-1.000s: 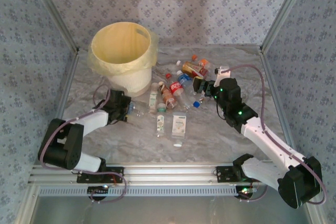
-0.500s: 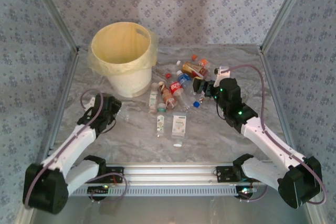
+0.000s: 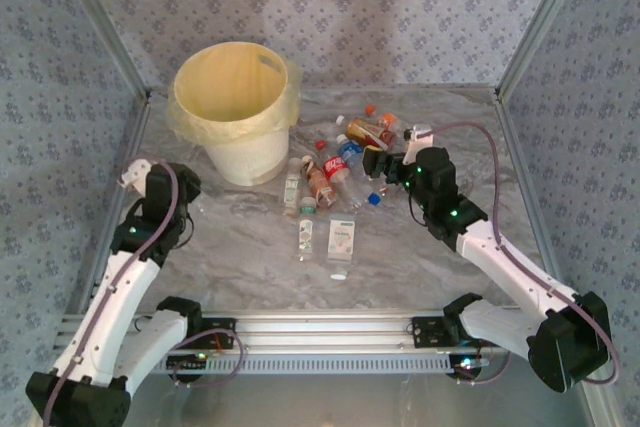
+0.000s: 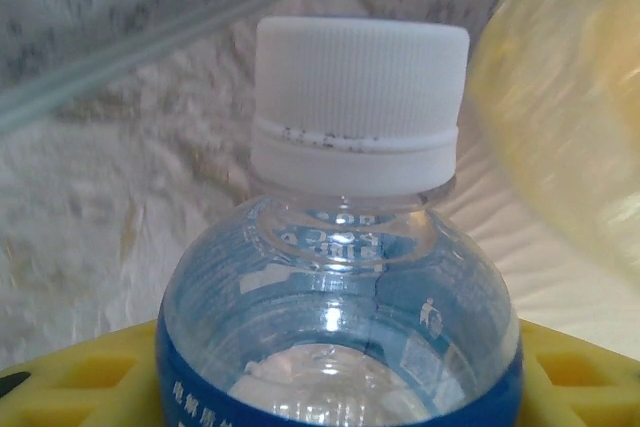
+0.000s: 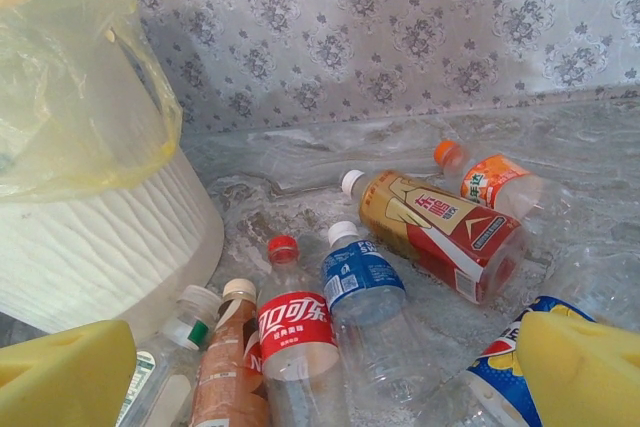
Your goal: Put the plastic bottles in the bin
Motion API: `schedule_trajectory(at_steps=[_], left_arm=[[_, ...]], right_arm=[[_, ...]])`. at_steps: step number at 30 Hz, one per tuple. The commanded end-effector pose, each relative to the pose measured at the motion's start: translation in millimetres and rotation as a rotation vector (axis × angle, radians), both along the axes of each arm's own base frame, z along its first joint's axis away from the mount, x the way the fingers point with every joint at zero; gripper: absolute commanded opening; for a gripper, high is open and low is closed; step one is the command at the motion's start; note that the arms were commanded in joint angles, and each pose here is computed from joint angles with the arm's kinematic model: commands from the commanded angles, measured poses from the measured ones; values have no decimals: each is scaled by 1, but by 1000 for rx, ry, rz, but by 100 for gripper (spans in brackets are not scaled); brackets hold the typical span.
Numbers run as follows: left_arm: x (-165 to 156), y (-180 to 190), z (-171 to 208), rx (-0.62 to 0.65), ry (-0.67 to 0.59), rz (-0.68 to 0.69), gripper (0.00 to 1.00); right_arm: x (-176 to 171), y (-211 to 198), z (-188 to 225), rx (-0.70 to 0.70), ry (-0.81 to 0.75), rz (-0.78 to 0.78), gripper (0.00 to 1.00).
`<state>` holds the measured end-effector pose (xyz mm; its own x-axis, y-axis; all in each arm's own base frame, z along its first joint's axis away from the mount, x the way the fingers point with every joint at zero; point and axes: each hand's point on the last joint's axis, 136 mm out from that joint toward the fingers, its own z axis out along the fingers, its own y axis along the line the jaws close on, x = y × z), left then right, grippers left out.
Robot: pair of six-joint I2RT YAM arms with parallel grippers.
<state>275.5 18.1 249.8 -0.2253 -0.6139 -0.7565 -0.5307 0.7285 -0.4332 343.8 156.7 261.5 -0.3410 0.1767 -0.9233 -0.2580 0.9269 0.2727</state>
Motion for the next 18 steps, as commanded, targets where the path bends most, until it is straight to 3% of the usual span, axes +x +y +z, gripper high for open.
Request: schedule_trajectory(at_steps=[1,8,18], left_arm=[[-1,26,42,195,-26,75,58],[15,45,116,336,-154,164,58],[65,23,217,370,-384,83,57]], right_arm=[[2,3,17,9,-38,6,100],[1,1,17,1,-40,0,100],[0,2,25,-1,-48,5,100]])
